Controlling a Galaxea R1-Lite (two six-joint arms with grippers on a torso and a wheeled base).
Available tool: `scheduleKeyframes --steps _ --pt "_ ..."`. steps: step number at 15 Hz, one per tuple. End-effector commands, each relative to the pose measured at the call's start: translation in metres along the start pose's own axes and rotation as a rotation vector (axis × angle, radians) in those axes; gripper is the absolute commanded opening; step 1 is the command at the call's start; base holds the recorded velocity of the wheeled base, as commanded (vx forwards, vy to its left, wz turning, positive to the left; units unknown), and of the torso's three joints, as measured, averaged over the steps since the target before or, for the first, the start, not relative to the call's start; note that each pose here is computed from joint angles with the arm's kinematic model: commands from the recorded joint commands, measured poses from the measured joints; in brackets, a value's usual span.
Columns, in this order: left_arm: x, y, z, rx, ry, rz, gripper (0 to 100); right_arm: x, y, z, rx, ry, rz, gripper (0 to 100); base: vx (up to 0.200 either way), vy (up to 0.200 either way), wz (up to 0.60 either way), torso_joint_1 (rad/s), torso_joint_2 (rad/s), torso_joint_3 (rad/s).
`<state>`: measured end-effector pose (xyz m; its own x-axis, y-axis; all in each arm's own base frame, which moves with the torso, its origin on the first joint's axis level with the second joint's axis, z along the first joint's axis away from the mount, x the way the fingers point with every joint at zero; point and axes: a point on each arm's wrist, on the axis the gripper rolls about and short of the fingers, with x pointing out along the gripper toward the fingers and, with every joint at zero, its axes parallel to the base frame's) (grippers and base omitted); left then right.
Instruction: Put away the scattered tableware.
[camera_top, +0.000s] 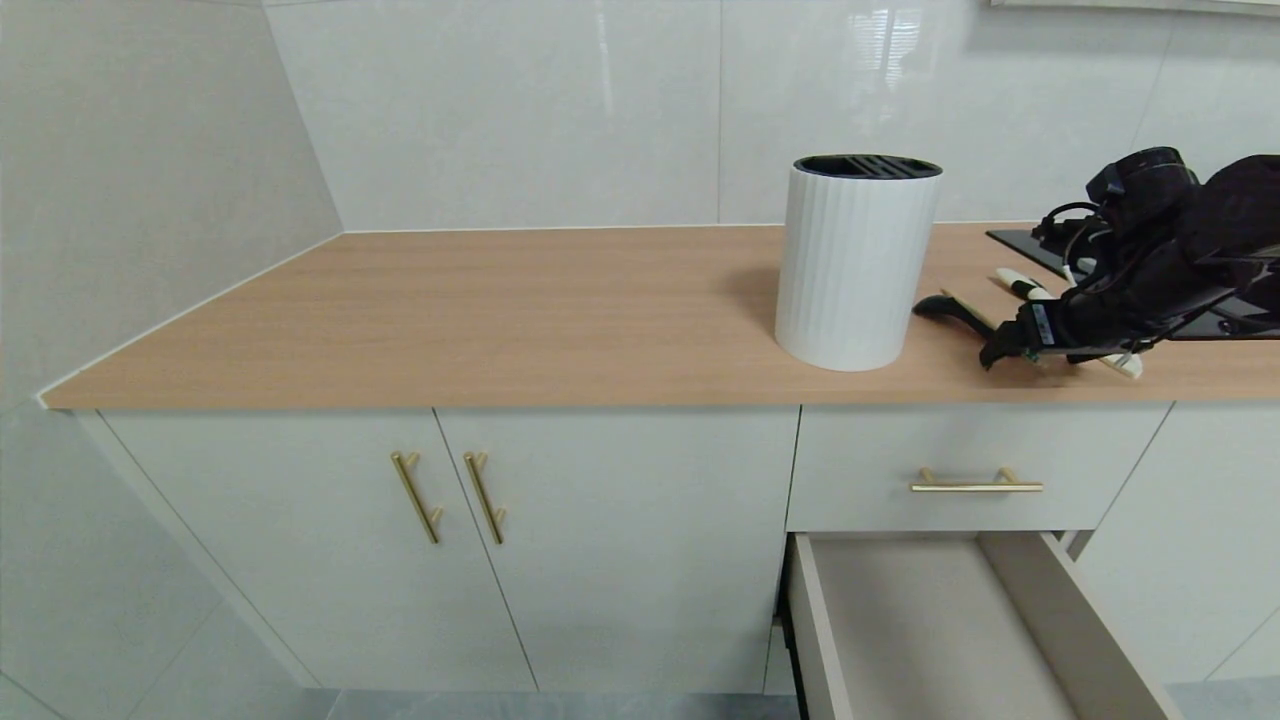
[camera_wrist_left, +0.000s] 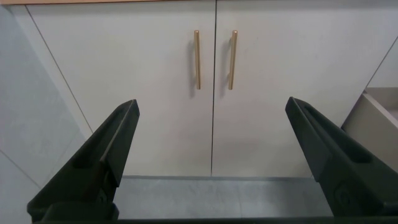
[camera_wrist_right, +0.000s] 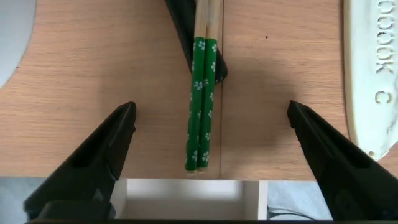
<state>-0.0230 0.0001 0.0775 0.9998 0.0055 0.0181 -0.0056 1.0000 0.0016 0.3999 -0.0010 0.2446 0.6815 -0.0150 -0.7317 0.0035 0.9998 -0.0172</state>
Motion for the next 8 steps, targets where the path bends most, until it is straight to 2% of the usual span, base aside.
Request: scheduleKeyframes --steps 1,8 --pt "0.0001 0.0000 0.0000 0.000 0.001 0.001 100 0.0012 0.0001 -0.0003 0.000 0.003 0.000 0 0.000 0.000 0.00 0.000 0.00 0.000" --pt "0.0001 0.0000 0.0000 0.000 0.001 0.001 100 -0.0009 0.0001 0.0001 0.000 -0.001 0.000 0 0.000 0.000 0.00 0.000 0.00 0.000"
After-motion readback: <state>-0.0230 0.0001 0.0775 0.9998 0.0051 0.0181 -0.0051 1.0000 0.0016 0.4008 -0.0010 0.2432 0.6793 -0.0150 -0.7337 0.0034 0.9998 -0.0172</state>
